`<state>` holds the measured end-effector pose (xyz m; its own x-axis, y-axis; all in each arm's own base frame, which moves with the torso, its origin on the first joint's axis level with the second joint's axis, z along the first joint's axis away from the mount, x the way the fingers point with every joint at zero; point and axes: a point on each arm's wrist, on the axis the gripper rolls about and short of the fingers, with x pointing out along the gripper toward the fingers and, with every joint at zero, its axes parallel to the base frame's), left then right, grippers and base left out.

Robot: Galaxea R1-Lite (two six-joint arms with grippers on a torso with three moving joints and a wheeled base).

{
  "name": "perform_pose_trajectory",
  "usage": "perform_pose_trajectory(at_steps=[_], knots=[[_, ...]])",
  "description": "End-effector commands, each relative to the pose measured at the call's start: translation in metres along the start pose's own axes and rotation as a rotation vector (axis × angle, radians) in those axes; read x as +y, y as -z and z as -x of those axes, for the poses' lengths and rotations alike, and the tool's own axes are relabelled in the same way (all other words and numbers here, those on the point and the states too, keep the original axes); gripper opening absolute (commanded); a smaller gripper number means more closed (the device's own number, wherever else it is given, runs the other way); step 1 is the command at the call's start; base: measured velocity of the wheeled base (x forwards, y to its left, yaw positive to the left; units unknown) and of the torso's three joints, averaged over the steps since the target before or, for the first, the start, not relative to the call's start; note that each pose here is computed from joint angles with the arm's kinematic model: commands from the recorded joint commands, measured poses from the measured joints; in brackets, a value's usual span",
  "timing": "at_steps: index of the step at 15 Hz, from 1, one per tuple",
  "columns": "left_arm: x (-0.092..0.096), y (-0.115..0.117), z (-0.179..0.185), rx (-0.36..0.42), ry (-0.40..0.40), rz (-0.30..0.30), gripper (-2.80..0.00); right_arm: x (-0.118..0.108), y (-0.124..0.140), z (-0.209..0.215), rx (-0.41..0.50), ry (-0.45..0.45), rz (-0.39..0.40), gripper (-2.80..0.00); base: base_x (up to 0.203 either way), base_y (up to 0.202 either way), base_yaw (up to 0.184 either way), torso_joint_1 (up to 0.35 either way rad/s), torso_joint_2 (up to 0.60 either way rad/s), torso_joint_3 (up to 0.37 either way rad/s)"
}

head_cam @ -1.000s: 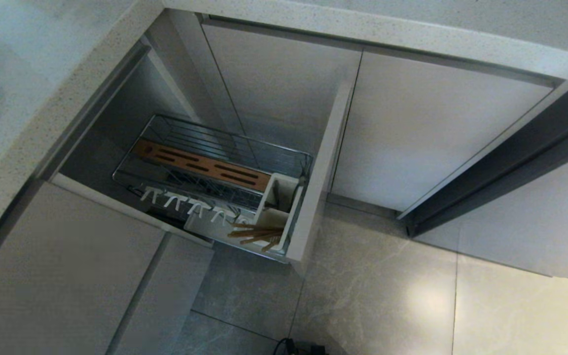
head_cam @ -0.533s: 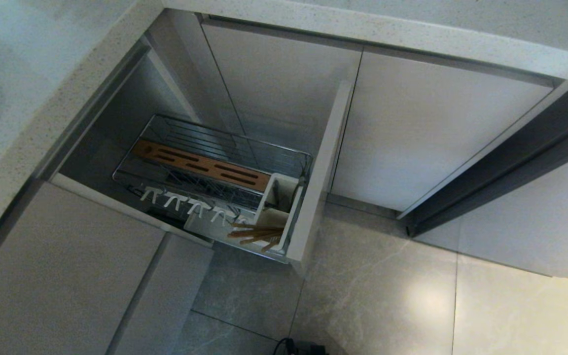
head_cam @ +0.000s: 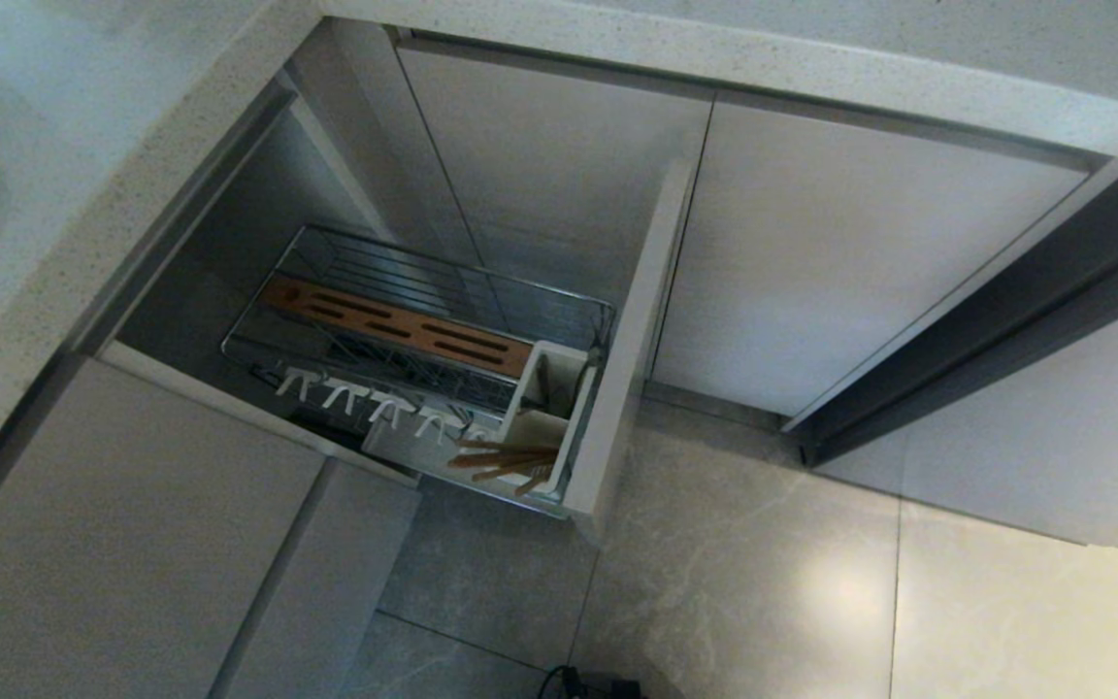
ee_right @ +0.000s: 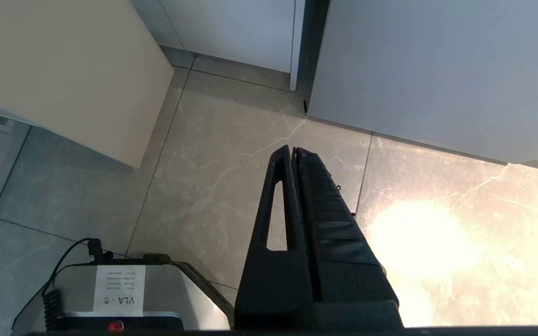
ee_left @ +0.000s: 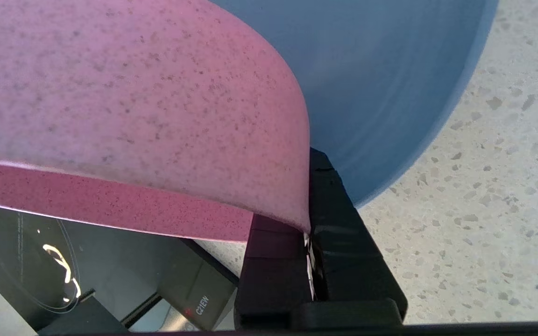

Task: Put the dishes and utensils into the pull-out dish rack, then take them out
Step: Take the bowl out of the cupboard

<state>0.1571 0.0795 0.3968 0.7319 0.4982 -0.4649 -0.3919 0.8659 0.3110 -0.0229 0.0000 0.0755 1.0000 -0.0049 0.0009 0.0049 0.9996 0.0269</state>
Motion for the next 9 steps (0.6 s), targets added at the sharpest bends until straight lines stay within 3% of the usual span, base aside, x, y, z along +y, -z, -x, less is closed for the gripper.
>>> perform_pose_trajectory(at_steps=[1, 7, 9], knots=[[0.0, 0.001, 0.001, 0.003, -0.001, -0.002, 0.0, 0.0, 0.0, 0.0, -0.001, 0.0, 0.0, -2.8, 0.0, 0.0, 0.0, 0.0, 0.0, 0.0], [0.001, -0.001, 0.005, -0.024, -0.009, 0.004, 0.0, 0.0, 0.0, 0.0, -0.001, 0.0, -0.001, -2.8, 0.0, 0.0, 0.0, 0.0, 0.0, 0.0], [0.002, -0.004, 0.011, -0.071, -0.02, 0.056, 0.0, 0.0, 0.0, 0.0, -0.001, 0.0, -0.001, -2.8, 0.0, 0.0, 0.0, 0.0, 0.0, 0.0]])
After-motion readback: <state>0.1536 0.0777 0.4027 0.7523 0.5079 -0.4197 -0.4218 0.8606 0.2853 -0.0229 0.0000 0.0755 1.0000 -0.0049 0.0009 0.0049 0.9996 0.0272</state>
